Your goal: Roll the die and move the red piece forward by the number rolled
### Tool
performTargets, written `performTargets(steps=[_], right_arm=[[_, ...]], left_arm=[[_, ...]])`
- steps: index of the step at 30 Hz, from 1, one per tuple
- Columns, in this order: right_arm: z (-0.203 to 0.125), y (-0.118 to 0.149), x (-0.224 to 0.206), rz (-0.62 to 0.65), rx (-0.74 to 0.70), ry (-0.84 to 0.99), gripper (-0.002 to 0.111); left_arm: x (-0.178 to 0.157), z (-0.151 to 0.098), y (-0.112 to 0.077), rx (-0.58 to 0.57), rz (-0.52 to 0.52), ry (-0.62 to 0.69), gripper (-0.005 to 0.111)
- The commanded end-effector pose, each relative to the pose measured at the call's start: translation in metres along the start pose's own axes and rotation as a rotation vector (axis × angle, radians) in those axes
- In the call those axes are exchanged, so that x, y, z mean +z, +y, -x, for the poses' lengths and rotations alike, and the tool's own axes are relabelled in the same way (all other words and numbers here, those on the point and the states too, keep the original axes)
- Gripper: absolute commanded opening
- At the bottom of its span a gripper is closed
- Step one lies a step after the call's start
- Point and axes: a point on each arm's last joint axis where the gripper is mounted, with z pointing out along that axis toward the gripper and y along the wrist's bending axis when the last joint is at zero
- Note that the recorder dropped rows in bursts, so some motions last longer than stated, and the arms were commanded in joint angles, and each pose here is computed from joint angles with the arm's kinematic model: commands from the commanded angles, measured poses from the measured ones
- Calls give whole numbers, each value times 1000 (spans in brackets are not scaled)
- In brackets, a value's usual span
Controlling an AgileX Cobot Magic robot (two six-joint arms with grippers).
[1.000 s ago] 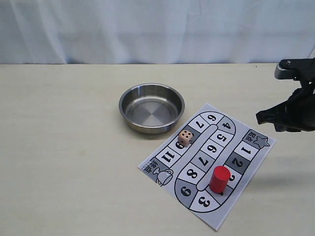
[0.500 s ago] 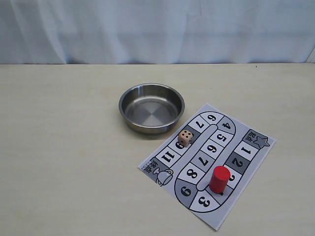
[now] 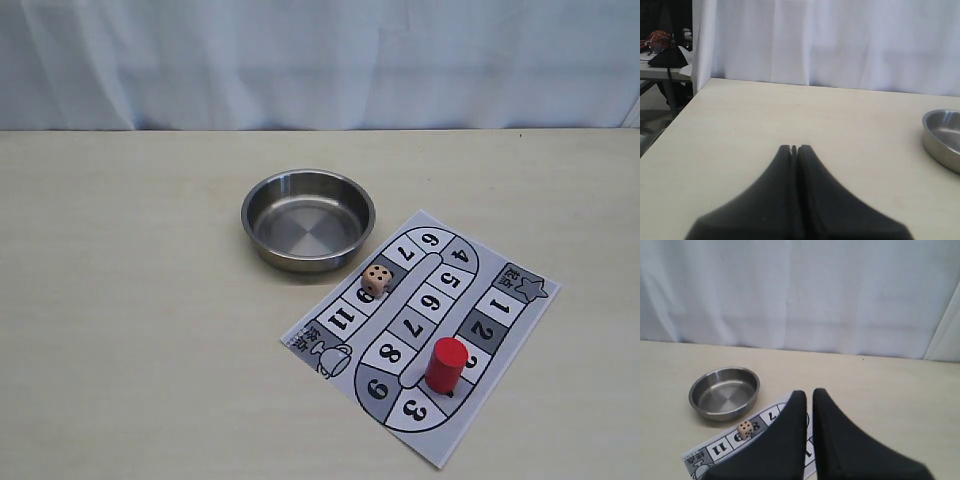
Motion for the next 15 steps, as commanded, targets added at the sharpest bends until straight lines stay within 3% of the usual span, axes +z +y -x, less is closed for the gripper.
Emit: performTargets(steps=[1, 6, 15], right_arm=[[-9, 3, -32, -6, -41, -126, 4], [-19, 5, -55, -17, -71, -245, 4], [-35, -2, -11, -65, -60, -255, 4]], left_arm=[[-1, 3, 0, -6, -2, -18, 0], [-1, 3, 0, -6, -2, -18, 0], [-1, 3, 0, -5, -2, -18, 0]])
